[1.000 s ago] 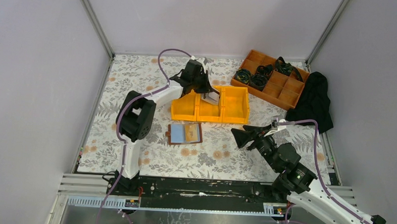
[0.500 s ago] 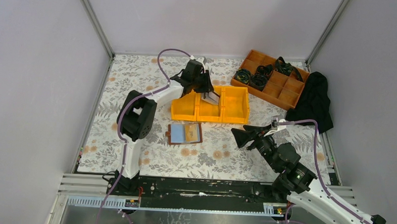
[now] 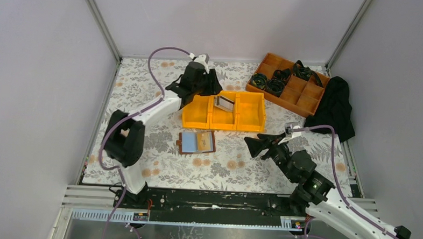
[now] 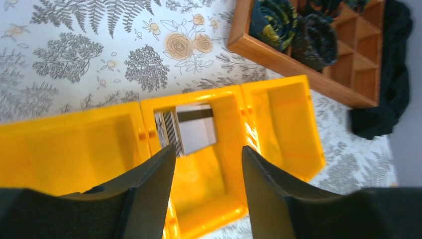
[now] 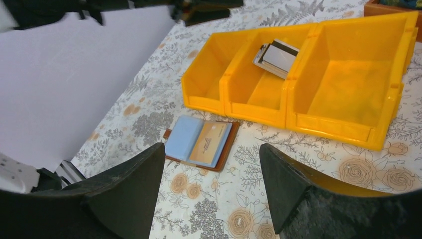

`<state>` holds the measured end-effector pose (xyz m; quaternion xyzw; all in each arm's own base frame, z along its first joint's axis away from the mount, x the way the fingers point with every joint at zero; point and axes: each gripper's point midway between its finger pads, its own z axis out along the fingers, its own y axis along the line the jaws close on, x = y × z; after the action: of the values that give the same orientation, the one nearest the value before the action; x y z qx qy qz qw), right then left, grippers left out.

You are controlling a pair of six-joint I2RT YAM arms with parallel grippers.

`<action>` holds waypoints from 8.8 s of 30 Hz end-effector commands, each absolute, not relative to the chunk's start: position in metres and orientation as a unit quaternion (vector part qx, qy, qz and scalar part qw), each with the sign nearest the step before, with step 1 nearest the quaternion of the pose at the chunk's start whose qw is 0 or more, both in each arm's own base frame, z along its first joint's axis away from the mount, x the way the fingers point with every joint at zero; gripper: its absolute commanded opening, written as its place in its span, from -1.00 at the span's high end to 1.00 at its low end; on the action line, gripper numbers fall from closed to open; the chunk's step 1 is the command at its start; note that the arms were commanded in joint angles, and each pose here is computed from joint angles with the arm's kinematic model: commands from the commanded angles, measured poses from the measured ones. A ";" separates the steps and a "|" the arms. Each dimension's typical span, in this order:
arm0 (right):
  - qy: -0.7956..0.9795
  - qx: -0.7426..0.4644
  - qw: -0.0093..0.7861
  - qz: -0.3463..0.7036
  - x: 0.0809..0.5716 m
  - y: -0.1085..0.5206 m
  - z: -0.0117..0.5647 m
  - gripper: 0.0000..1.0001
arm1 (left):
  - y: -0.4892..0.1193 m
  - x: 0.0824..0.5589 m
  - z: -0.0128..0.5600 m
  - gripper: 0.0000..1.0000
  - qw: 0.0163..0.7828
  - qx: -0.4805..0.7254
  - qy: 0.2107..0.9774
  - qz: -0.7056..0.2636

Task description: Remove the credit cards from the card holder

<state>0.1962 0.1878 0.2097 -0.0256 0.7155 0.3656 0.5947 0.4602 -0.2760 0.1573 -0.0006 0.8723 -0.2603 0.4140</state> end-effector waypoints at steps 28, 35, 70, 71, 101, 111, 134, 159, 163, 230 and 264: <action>0.804 -0.146 0.453 0.355 0.235 0.356 0.126 0.71 | -0.204 0.264 0.105 0.62 0.475 -0.038 0.846 -0.239; 0.810 -0.167 0.435 0.355 0.244 0.393 0.108 0.74 | -0.183 0.269 0.069 0.58 0.420 -0.056 0.886 -0.188; 0.854 -0.116 0.429 0.272 0.227 0.318 0.054 0.79 | -0.214 0.227 0.051 0.68 0.358 -0.023 0.897 -0.258; 0.853 -0.115 0.434 0.267 0.230 0.317 0.058 0.78 | -0.219 0.228 0.062 0.57 0.369 -0.020 0.887 -0.277; 0.866 -0.105 0.451 0.188 0.271 0.309 0.041 0.46 | -0.249 0.235 0.077 -0.14 0.299 -0.080 0.789 -0.530; 0.868 -0.103 0.444 0.197 0.270 0.311 0.036 0.50 | -0.225 0.248 0.043 -0.07 0.323 -0.108 0.836 -0.431; 0.874 -0.110 0.420 0.216 0.264 0.322 0.022 0.55 | -0.226 0.256 0.079 -0.04 0.356 -0.105 0.821 -0.433; 0.874 -0.117 0.418 0.219 0.263 0.324 0.026 0.56 | -0.223 0.261 0.033 -0.08 0.328 -0.118 0.852 -0.390; 0.876 -0.117 0.416 0.216 0.263 0.323 0.023 0.56 | -0.225 0.259 0.027 -0.09 0.318 -0.120 0.855 -0.392; 0.888 -0.139 0.369 0.235 0.220 0.330 0.003 0.61 | -0.260 0.266 0.099 0.00 0.294 -0.176 0.734 -0.586; 0.874 -0.130 0.414 0.218 0.216 0.301 0.049 0.61 | -0.247 0.239 0.045 1.00 0.247 -0.155 0.801 -0.523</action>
<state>0.2175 0.2992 0.0284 -0.1316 0.8841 0.2018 0.4005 0.2427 -0.2448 0.0418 -0.1737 0.8077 -0.5083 0.2430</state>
